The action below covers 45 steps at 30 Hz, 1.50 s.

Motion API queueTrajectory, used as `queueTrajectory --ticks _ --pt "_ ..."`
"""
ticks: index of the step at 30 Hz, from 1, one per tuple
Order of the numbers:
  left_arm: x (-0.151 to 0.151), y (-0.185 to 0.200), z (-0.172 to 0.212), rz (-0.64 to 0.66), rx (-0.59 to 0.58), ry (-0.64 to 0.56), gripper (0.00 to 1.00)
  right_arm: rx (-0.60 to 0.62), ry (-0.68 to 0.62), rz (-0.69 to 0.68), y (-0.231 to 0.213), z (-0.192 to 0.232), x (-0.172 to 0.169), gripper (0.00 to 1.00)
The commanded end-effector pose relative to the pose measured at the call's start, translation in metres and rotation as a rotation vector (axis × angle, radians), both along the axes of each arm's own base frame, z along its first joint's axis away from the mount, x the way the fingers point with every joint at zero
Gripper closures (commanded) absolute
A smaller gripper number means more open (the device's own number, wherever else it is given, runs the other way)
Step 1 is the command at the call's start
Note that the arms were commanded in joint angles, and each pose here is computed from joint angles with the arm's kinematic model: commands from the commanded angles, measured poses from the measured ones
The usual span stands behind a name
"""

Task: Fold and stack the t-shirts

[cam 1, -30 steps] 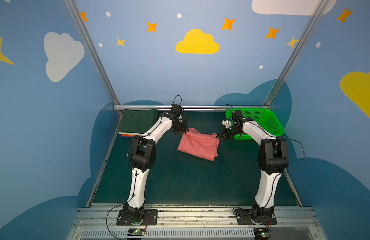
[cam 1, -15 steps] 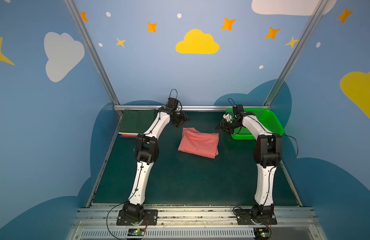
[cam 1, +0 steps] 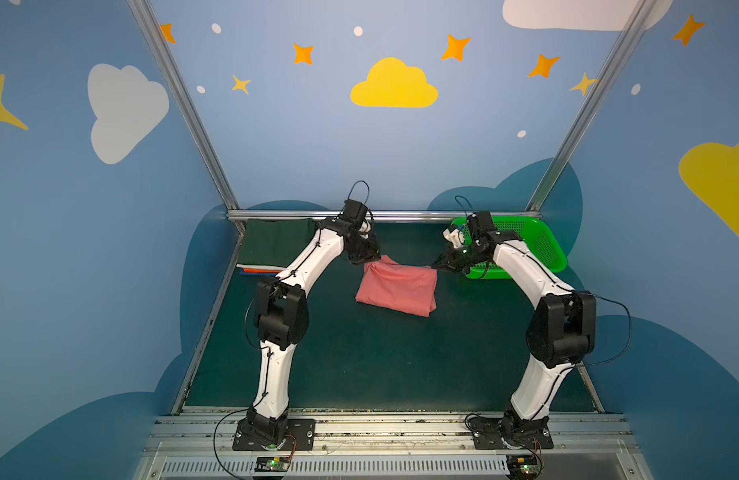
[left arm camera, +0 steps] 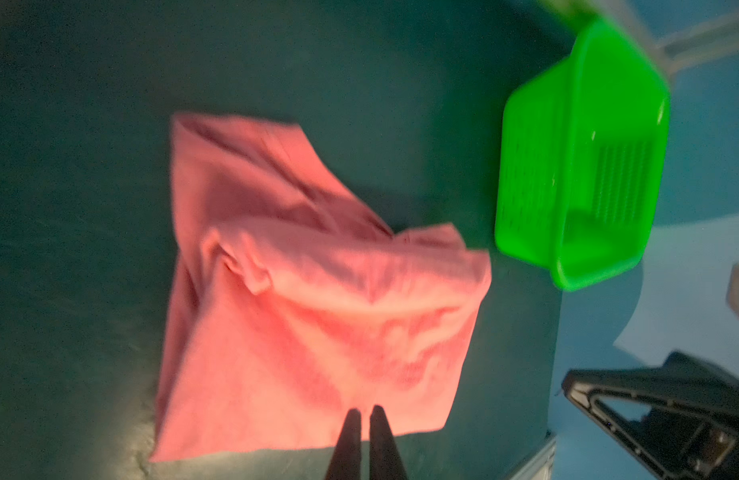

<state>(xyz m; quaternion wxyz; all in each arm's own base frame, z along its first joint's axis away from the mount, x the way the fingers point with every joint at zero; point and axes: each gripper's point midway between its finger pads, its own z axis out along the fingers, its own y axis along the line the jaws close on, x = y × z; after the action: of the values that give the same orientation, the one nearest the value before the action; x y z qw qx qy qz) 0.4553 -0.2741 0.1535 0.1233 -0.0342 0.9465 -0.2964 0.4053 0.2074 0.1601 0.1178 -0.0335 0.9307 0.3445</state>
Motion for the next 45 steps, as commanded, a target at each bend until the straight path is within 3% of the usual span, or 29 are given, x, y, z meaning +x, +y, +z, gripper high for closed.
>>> queueTrajectory --ticks 1,5,25,35,40,45 --pt "-0.013 -0.011 -0.038 -0.062 -0.052 0.080 0.95 0.072 0.038 0.053 0.024 -0.021 0.000 1.00" --pt "-0.008 -0.020 -0.062 -0.084 -0.079 0.101 0.95 0.102 0.073 0.076 0.036 -0.044 0.011 1.00" --pt "0.097 -0.021 -0.098 -0.029 -0.291 0.098 0.94 0.153 0.141 0.041 0.035 -0.103 0.079 1.00" --pt "0.132 0.017 -0.130 0.101 -0.331 0.109 0.94 0.160 0.159 0.005 0.020 -0.125 0.094 1.00" --pt "0.137 0.029 -0.117 0.113 -0.332 0.089 0.94 0.171 0.145 0.005 0.016 -0.113 0.096 1.00" --pt "0.138 0.030 -0.073 0.096 -0.332 0.018 0.93 0.203 0.069 0.030 0.021 -0.065 0.093 1.00"
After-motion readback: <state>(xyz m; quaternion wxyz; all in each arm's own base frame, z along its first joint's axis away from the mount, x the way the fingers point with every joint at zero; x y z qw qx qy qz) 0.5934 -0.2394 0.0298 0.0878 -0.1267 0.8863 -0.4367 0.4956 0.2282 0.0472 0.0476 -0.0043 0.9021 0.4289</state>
